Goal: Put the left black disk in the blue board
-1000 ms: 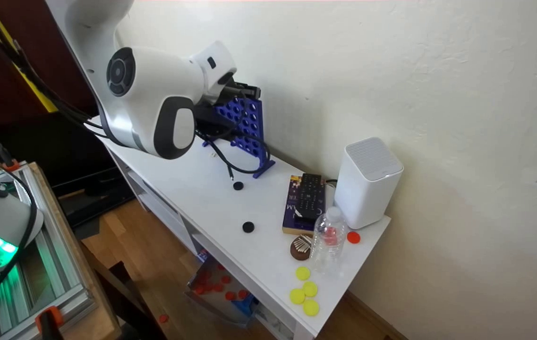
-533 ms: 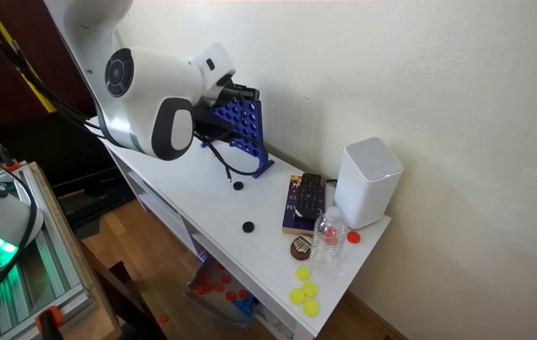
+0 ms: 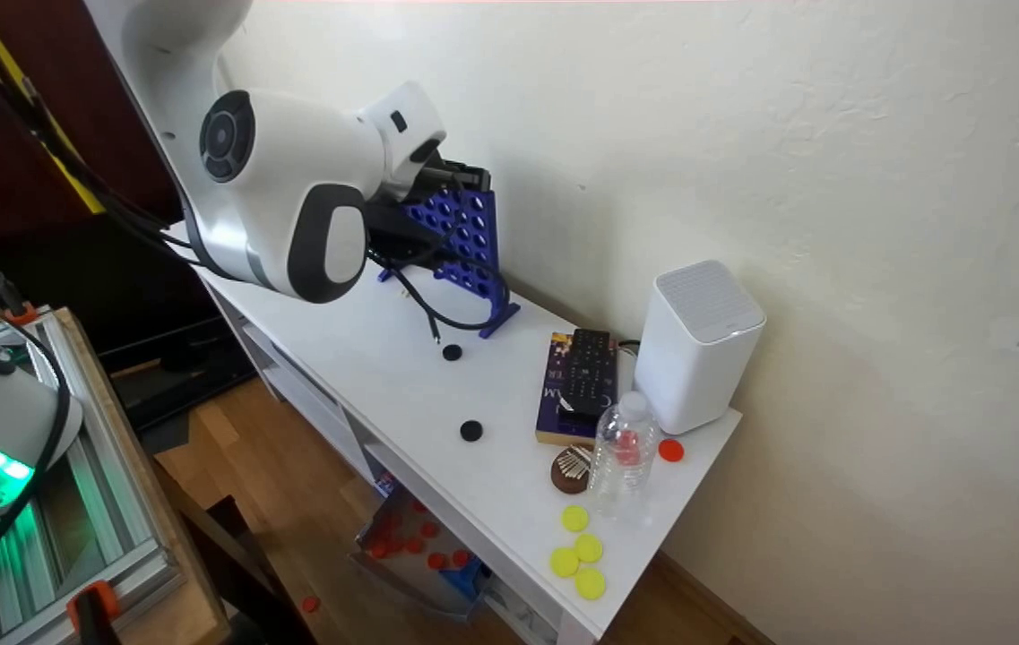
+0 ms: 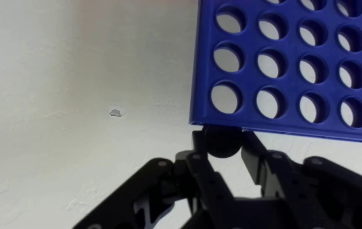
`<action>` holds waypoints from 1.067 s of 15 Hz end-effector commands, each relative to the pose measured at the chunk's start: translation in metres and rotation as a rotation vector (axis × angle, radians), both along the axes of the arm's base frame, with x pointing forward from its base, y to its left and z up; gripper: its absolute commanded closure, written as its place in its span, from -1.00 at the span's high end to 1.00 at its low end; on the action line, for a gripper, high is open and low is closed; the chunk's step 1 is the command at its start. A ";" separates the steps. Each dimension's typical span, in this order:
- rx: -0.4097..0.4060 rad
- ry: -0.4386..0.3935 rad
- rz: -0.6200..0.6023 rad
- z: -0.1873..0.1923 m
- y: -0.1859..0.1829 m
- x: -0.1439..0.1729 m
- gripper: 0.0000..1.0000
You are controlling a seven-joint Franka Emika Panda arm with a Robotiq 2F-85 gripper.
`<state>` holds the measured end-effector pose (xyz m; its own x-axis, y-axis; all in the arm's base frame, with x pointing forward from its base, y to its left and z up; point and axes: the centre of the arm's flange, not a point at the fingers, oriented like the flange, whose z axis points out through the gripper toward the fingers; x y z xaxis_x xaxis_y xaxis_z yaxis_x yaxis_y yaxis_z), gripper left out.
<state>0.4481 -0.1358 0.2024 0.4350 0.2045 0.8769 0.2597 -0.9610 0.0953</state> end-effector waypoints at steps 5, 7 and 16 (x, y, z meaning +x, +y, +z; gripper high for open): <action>-0.049 0.034 0.000 -0.006 0.006 -0.002 -0.82; -0.045 0.032 -0.001 -0.005 0.007 -0.002 -0.48; -0.016 0.016 0.013 0.000 0.011 -0.008 1.00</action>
<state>0.4474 -0.1282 0.1987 0.4463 0.2251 0.8661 0.2753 -0.9554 0.1065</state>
